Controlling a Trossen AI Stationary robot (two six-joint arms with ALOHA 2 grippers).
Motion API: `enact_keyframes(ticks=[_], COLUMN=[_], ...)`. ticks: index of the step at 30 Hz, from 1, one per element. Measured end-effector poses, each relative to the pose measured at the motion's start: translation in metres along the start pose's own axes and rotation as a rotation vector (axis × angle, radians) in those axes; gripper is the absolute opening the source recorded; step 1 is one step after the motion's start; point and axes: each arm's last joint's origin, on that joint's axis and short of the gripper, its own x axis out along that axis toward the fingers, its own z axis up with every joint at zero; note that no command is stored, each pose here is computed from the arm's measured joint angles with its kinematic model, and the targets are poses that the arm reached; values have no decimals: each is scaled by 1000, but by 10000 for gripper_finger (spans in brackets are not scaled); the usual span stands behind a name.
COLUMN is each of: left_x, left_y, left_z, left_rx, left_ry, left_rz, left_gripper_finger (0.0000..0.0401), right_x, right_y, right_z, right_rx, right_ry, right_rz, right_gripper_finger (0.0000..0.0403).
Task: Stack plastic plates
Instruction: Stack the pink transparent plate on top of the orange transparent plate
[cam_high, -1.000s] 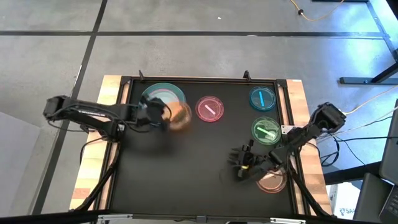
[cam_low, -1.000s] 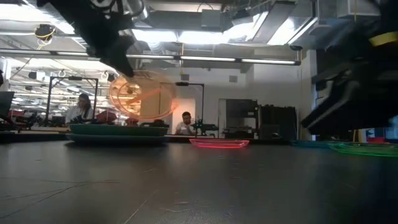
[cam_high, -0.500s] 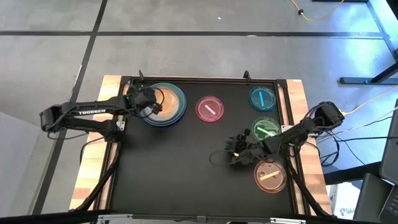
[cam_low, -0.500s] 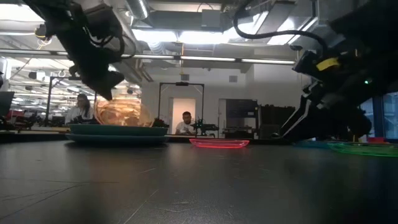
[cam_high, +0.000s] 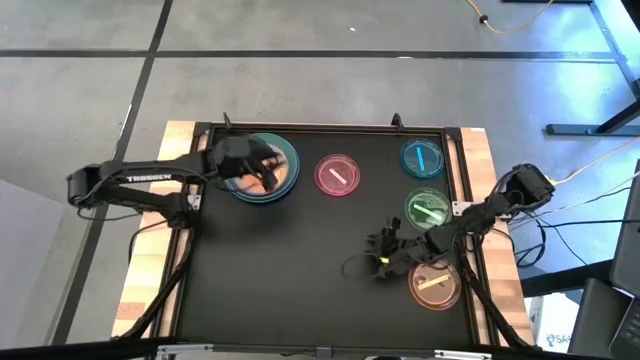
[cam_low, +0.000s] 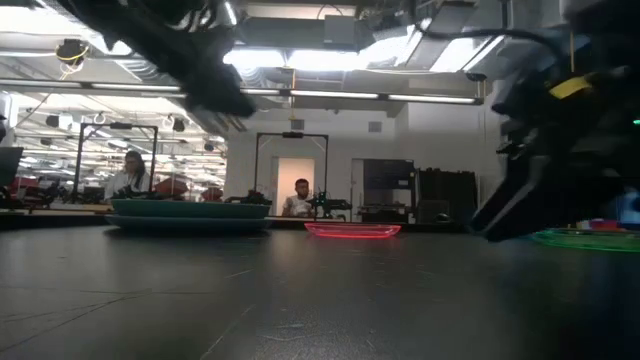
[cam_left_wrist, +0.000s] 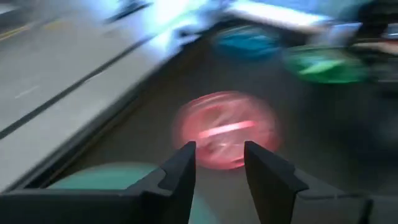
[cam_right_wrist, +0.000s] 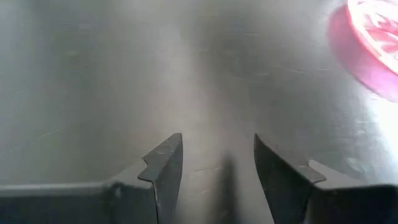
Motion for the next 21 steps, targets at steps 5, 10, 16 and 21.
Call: enact_keyframes(ticks=[5,10,16,21], left_x=[39,91,150,180], left_y=[-40,-58,-77,-89], left_z=[-9,-30,-39,-37], left_rx=[147,254,404,548], left_ry=[-79,19,228,327], left_rz=[-188,-201,-243,-158], left_gripper_finger=[128,128,128,128], right_x=[-11,-20,-21,-21], right_y=[16,24,23,22], right_z=[-7,-14,-17,-19], right_rx=[-12,-15,-18,-32], right_ry=[-17,-44,-40,-35], right_rz=[43,-1,-32,-59], right_gripper_finger=[188,188,188,188])
